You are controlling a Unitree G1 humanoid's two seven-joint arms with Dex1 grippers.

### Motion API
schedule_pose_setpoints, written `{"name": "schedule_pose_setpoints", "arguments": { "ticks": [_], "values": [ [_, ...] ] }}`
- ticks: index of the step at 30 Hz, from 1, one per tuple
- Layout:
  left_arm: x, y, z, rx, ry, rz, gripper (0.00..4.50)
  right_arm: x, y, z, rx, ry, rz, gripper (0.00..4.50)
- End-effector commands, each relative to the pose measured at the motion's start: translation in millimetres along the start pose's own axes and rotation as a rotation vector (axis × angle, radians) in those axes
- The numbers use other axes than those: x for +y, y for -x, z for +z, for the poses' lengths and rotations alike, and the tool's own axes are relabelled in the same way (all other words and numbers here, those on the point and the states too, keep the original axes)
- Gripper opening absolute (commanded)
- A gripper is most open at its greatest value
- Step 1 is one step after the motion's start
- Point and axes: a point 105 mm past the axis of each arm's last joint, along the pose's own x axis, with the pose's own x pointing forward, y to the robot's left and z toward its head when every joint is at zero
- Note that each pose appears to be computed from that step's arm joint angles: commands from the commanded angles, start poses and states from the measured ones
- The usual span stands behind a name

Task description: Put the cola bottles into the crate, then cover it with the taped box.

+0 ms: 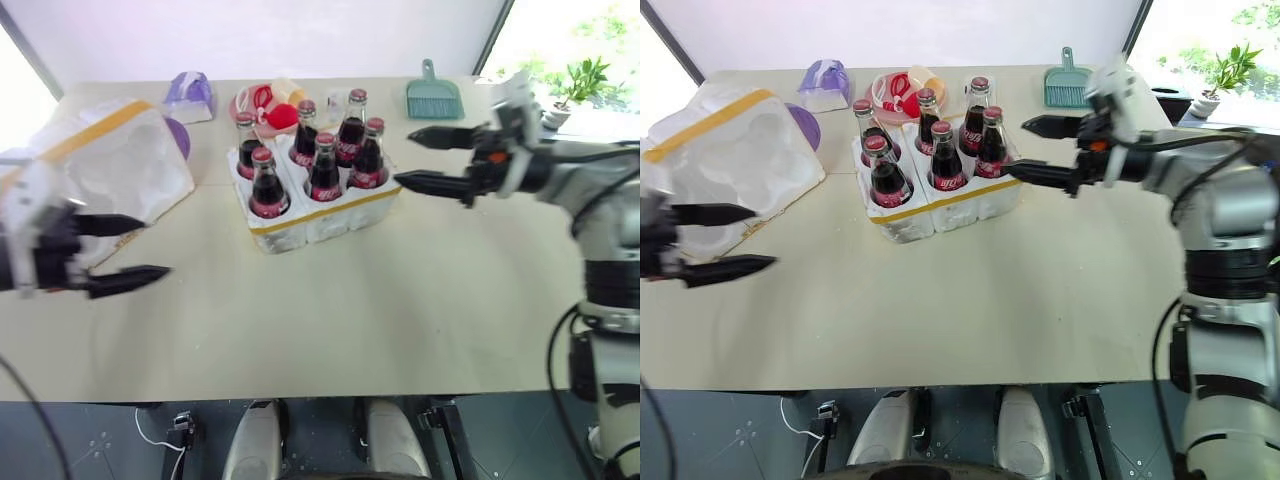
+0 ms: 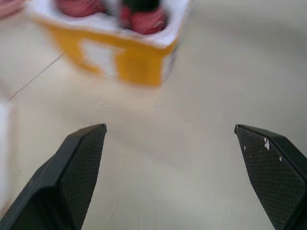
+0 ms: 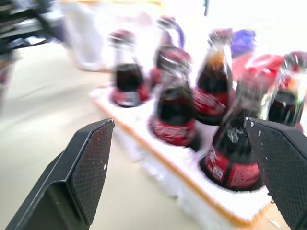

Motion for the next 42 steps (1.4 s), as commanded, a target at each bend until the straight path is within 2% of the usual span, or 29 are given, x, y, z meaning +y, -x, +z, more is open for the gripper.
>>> {"name": "schedule_pose_setpoints", "arguments": {
  "ticks": [1,5,10,13,20,27,33,36,41,42],
  "values": [
    [27,47,-20,0.148,-0.014,0.075,4.5,12,10,37,-0.058,0.082,0.056,4.43],
    [61,80,-52,0.341,-0.017,0.167,4.5,19,11,51,-0.089,0.084,0.104,4.43],
    [86,95,-65,0.462,-0.062,0.24,4.5,18,5,43,-0.054,0.111,0.071,4.43],
    [98,95,-66,0.489,-0.072,0.263,4.5,16,7,41,-0.049,0.104,0.052,4.43],
    [130,65,-65,0.523,-0.063,0.322,4.5,19,8,35,-0.053,0.074,0.015,4.43],
    [139,44,-77,0.55,-0.033,0.353,4.5,18,15,33,-0.058,0.037,-0.041,4.43],
    [145,26,-78,0.502,-0.001,0.389,4.5,24,20,31,-0.058,0.026,-0.064,4.43],
    [143,16,-75,0.456,0.033,0.356,3.71,24,23,33,-0.06,0.03,-0.084,4.5],
    [140,6,-75,0.452,0.033,0.311,1.31,27,28,26,0.006,0.076,-0.096,4.5],
    [139,5,-74,0.448,0.033,0.306,0.72,28,29,24,0.024,0.087,-0.092,4.5]
  ]
}}
